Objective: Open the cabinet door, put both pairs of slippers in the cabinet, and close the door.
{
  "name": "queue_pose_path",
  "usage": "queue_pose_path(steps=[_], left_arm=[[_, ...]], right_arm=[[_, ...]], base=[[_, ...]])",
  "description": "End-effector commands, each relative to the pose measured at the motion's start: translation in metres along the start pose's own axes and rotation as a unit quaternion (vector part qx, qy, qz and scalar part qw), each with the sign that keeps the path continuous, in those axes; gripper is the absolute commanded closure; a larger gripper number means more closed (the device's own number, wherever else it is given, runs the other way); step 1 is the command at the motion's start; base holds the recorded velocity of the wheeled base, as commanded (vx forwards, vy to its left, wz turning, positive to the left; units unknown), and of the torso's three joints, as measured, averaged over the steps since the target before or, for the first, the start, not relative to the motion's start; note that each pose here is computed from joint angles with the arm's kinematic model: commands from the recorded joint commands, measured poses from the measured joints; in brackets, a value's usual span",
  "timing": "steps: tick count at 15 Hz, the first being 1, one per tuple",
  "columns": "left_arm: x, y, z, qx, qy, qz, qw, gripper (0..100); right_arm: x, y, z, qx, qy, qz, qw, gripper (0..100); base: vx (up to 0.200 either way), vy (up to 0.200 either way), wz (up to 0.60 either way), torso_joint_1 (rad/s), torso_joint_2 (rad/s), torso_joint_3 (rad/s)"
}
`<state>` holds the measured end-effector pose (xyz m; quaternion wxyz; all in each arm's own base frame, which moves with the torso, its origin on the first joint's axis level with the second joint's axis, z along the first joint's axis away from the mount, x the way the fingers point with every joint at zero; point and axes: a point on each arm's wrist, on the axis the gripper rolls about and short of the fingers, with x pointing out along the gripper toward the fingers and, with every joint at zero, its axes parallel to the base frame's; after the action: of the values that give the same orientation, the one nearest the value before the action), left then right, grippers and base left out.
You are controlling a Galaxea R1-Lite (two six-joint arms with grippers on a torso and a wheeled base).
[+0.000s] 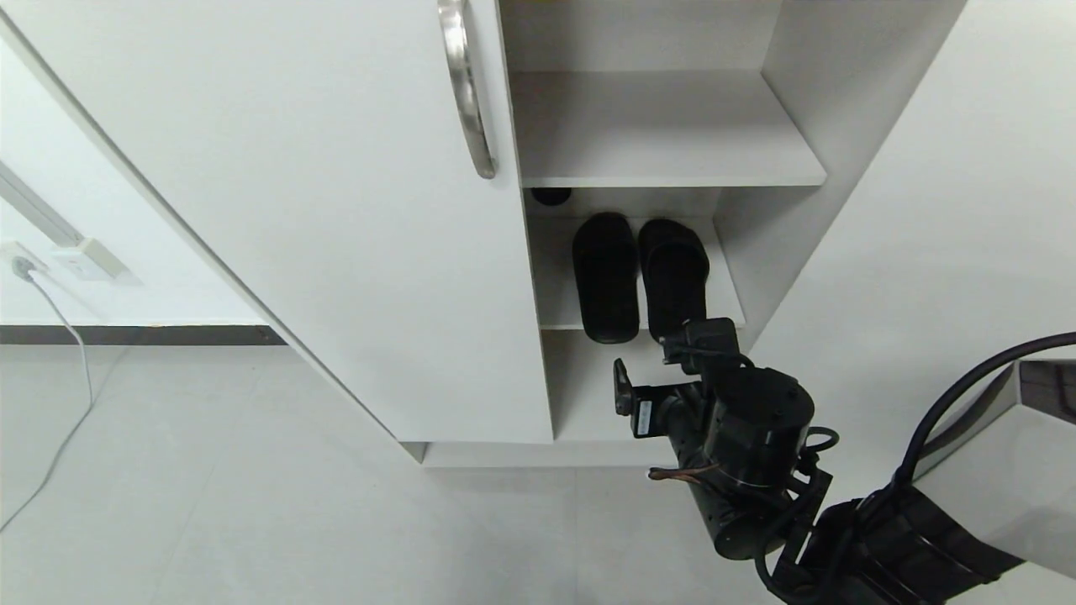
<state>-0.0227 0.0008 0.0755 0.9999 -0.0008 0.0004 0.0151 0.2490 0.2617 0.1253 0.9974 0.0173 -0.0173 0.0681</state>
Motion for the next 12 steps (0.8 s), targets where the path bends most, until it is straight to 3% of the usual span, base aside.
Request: queue_pose_path(steps=[1, 12], left_arm=[[0.0001, 0.0, 0.0, -0.001, 0.0, 0.0, 1.0, 100], [0.0002, 0.0, 0.0001, -0.001, 0.001, 0.0, 1.0, 100]], right_arm=[[-0.0001, 0.0, -0.0005, 0.0, 0.001, 0.0, 1.0, 0], [0.001, -0.0041, 0.0022, 0.002, -0.003, -0.005, 1.0, 0]], base=[[-0.2, 0.0, 0.0, 0.002, 0.01, -0.002], [0.0, 0.0, 0.0, 0.0, 0.0, 0.0]])
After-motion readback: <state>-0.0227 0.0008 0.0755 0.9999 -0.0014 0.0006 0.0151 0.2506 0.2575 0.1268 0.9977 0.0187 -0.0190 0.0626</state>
